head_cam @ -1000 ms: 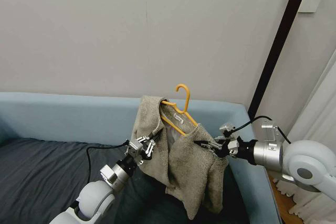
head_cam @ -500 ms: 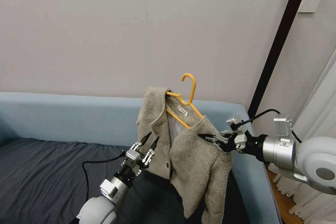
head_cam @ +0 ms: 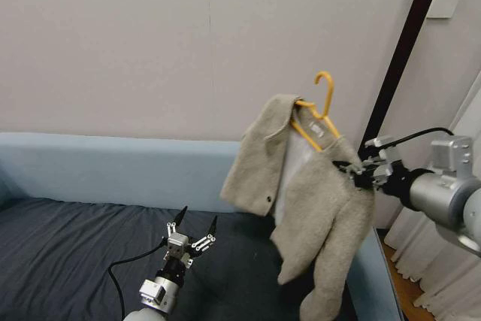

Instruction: Pick up the clothes from the sofa and hang them on the clothes hanger.

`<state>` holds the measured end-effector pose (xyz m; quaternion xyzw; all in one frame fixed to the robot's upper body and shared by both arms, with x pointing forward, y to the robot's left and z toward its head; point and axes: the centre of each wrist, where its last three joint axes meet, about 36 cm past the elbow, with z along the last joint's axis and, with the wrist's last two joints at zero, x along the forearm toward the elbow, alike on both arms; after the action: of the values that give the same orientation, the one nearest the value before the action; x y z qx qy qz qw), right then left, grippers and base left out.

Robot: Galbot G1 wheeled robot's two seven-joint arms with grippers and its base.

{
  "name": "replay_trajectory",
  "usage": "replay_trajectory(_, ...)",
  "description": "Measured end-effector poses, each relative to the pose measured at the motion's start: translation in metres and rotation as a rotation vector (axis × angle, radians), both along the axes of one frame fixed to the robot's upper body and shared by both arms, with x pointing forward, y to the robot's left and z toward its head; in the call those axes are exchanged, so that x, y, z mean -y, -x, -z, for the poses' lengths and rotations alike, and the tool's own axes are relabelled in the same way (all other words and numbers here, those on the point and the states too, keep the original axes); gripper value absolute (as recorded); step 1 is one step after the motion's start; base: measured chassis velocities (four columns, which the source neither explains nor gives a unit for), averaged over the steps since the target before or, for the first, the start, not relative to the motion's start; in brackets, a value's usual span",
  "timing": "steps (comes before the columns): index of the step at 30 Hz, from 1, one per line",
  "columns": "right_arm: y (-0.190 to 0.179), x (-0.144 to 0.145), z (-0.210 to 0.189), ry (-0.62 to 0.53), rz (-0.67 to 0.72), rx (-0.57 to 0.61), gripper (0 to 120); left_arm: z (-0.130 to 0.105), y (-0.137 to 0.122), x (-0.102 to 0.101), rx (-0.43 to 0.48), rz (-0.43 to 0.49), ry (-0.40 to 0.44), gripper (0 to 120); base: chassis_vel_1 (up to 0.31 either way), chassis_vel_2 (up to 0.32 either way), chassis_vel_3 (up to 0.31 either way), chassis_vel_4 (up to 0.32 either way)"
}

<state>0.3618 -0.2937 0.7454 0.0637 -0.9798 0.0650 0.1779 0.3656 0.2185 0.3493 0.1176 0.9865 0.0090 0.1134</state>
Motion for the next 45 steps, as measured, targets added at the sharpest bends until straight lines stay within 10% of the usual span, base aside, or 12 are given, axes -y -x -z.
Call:
replay_trajectory(19, -0.067, 0.097, -0.034, -0.074, 0.501, 0.189, 3, -0.006, -0.021, 0.002, -0.018, 0.006, -0.008, 100, 0.0, 0.0, 0.0, 0.0)
replay_trajectory(28, -0.092, 0.15, -0.035, -0.064, 0.501, 0.209, 3, -0.005, -0.023, 0.003, -0.03, 0.005, -0.005, 100, 0.0, 0.0, 0.0, 0.0)
replay_trajectory(45, -0.171, 0.115, -0.022, -0.057, 0.442, 0.221, 3, -0.004, -0.02, 0.005, -0.037, -0.003, 0.001, 100, 0.0, 0.0, 0.0, 0.0)
